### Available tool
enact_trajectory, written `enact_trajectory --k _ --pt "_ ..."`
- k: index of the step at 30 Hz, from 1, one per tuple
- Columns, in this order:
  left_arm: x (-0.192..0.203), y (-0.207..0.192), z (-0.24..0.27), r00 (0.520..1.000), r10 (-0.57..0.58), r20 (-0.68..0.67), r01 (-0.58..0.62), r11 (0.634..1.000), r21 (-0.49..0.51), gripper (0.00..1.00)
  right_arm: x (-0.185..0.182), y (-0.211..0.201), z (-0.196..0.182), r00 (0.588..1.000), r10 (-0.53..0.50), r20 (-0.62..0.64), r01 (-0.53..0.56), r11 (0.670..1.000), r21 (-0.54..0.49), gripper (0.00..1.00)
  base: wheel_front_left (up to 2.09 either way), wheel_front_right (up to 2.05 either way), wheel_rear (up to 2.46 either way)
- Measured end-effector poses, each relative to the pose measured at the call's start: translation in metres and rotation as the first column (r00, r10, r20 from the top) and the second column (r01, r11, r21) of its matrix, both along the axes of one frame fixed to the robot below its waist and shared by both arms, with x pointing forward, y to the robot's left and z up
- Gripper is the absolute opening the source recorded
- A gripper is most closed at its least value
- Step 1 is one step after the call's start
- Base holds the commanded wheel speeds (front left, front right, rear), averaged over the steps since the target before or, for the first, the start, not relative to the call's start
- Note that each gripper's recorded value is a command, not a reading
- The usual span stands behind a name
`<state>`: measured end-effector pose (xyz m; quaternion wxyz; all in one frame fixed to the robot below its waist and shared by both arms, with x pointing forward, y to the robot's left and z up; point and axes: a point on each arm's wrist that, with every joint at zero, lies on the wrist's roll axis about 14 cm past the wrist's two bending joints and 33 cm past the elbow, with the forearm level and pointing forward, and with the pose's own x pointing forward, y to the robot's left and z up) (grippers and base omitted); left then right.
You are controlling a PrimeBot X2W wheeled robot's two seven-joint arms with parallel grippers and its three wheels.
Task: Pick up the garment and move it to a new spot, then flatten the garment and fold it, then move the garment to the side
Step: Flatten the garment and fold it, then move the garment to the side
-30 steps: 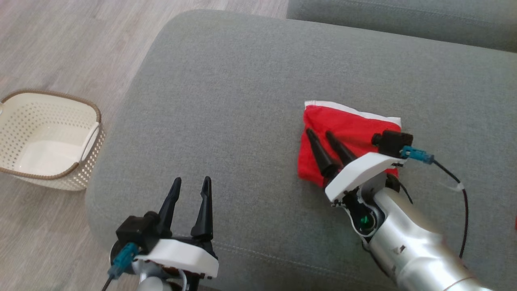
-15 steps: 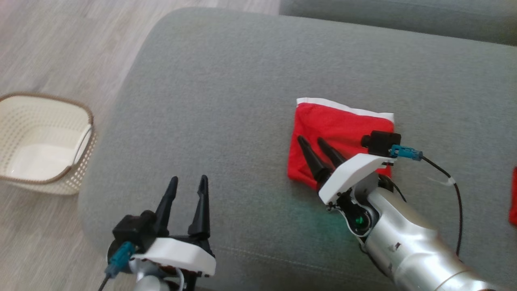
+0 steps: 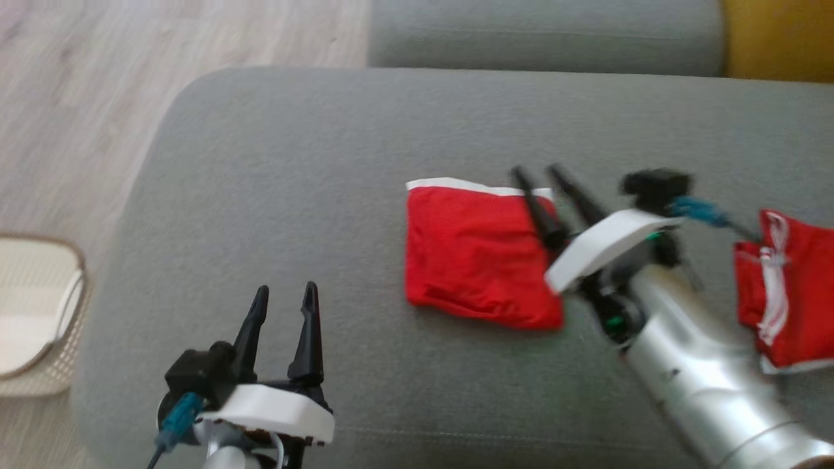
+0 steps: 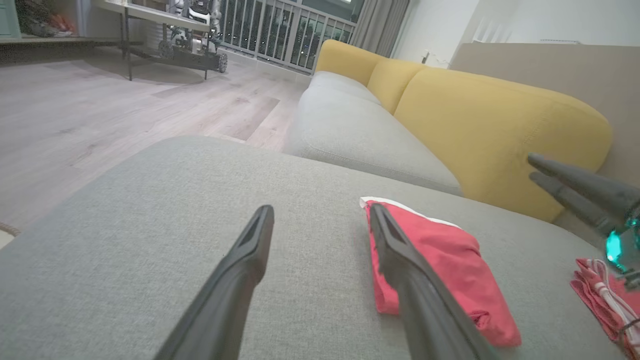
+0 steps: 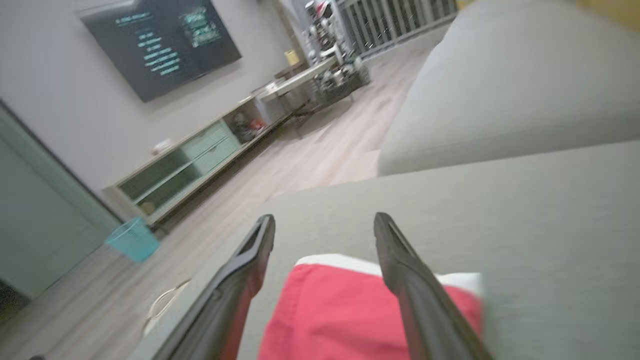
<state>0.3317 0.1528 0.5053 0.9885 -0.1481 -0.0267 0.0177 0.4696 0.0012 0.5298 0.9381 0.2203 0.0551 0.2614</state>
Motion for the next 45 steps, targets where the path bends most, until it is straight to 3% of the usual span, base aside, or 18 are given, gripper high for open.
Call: enact_trajectory --k 5,11,17,23,36,45 --pt "0.003 -0.011 0.004 0.999 -0.034 0.015 0.034 0.999 0.0 1.0 0.012 -0.072 0.03 0.974 -0.179 0.142 0.187 0.981 -0.044 1.0 0.0 0.0 0.0" --pt "0.009 -0.017 0.015 0.997 -0.054 0.05 0.054 0.999 -0.002 1.0 -0.013 -0.13 0.019 0.926 -0.311 0.214 0.341 0.932 -0.121 1.0 0.0 0.0 0.0" --pt "0.015 -0.024 0.02 0.995 -0.076 0.062 0.077 0.997 -0.002 1.0 -0.053 -0.149 0.014 0.886 -0.34 0.315 0.418 0.88 -0.226 1.0 0.0 0.0 0.0" --pt "0.018 -0.021 0.023 0.995 -0.065 0.071 0.066 0.998 -0.002 1.0 -0.079 -0.163 0.002 0.877 -0.38 0.295 0.456 0.852 -0.257 1.0 0.0 0.0 0.0" --pt "0.023 -0.016 0.017 0.997 -0.058 0.057 0.057 0.998 0.011 1.0 -0.078 -0.153 -0.014 0.905 -0.36 0.227 0.414 0.869 -0.272 1.0 0.0 0.0 0.0" --pt "0.037 -0.018 0.002 0.997 -0.077 0.013 0.077 0.997 0.012 1.0 -0.026 -0.111 -0.049 0.959 -0.282 0.011 0.278 0.939 -0.203 1.0 0.0 0.0 0.0"
